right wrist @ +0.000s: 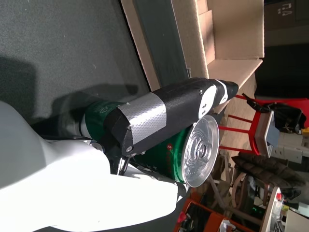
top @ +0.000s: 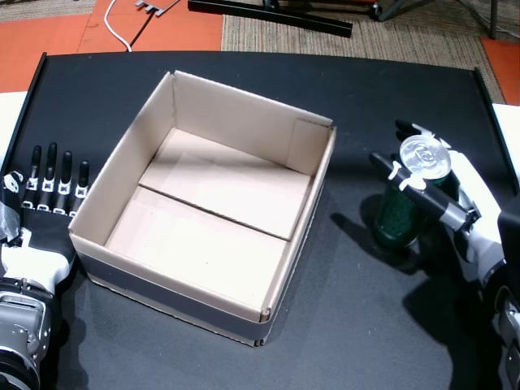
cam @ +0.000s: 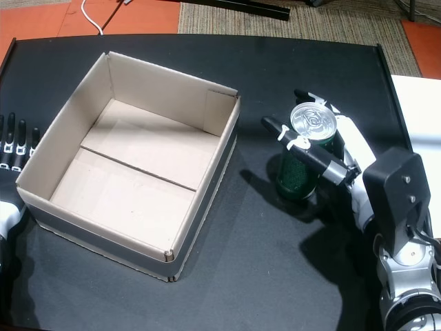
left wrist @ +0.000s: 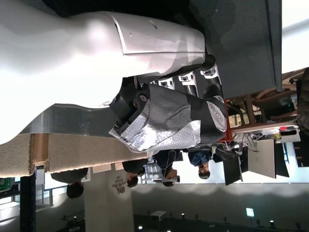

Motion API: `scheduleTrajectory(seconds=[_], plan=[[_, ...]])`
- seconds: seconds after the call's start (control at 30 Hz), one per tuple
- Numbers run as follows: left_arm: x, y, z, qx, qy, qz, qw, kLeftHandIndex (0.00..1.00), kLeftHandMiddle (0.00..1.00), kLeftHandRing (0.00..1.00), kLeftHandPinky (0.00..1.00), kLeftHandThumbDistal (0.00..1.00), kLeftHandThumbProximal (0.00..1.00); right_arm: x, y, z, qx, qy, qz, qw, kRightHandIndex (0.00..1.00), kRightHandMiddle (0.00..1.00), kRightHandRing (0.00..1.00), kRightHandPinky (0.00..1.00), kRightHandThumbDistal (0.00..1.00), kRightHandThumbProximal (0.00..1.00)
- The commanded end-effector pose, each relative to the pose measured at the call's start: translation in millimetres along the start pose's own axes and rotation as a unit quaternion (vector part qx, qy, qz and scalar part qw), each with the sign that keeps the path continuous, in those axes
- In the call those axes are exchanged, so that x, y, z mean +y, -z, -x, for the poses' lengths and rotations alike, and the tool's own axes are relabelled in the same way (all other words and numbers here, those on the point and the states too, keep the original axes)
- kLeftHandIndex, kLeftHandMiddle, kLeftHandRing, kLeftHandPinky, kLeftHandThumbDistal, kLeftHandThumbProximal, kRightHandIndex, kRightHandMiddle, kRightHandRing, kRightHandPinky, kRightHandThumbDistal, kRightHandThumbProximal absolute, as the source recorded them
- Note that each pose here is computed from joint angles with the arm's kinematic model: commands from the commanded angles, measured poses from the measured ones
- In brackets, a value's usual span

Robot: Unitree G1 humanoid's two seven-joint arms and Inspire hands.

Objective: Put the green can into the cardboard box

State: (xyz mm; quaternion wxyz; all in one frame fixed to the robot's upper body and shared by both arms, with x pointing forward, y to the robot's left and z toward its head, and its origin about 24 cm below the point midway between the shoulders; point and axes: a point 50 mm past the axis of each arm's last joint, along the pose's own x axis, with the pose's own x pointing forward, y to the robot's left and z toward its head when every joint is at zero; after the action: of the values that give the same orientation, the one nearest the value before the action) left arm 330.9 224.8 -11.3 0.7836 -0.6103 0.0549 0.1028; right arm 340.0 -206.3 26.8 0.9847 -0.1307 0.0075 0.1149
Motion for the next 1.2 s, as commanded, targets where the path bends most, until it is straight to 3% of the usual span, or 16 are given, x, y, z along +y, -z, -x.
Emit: scheduleTrajectory(seconds=[0.0, 0.37, 0.53, 0.77, 1.1, 1.17], plan=[[32.7, 10.8, 16.2, 0.022, -0.073, -0.003, 0.997, 0.50, 0.50, 0.63, 0.77, 0.00, 0.54, 0, -1, -2, 0.003, 0.005, -0.003, 1.000, 0.86, 0.88, 0.86, 0.94, 1.00, 0.61], [31.5, 8.8, 15.3, 0.018, -0.076, 0.009, 0.997, 0.51, 0.52, 0.64, 0.77, 0.00, 0.55, 3, 2, -2, 0.012, 0.010, 0.000, 1.000, 0.86, 0.85, 0.85, 0.93, 1.00, 0.62], [31.2, 7.7, 15.2, 0.019, -0.074, 0.005, 0.997, 0.52, 0.53, 0.66, 0.78, 0.00, 0.60, 6, 5, 0, 0.015, 0.014, 0.001, 1.000, 0.89, 0.86, 0.86, 0.93, 1.00, 0.62], [31.7, 7.2, 15.2, 0.014, -0.080, 0.008, 0.997, 0.51, 0.51, 0.62, 0.75, 0.00, 0.57, 12, 7, 0, 0.015, 0.020, -0.009, 1.000, 0.90, 0.87, 0.86, 0.93, 1.00, 0.62], [31.3, 7.1, 14.7, 0.014, -0.083, 0.011, 0.996, 0.49, 0.49, 0.60, 0.74, 0.00, 0.54, 14, 10, 1, 0.022, 0.021, -0.026, 0.999, 0.90, 0.86, 0.85, 0.93, 1.00, 0.59], [32.0, 6.4, 15.6, 0.015, -0.077, 0.013, 0.997, 0.50, 0.50, 0.61, 0.76, 0.00, 0.55, 15, 11, 1, 0.024, 0.022, -0.028, 0.999, 0.87, 0.84, 0.84, 0.92, 1.00, 0.54]])
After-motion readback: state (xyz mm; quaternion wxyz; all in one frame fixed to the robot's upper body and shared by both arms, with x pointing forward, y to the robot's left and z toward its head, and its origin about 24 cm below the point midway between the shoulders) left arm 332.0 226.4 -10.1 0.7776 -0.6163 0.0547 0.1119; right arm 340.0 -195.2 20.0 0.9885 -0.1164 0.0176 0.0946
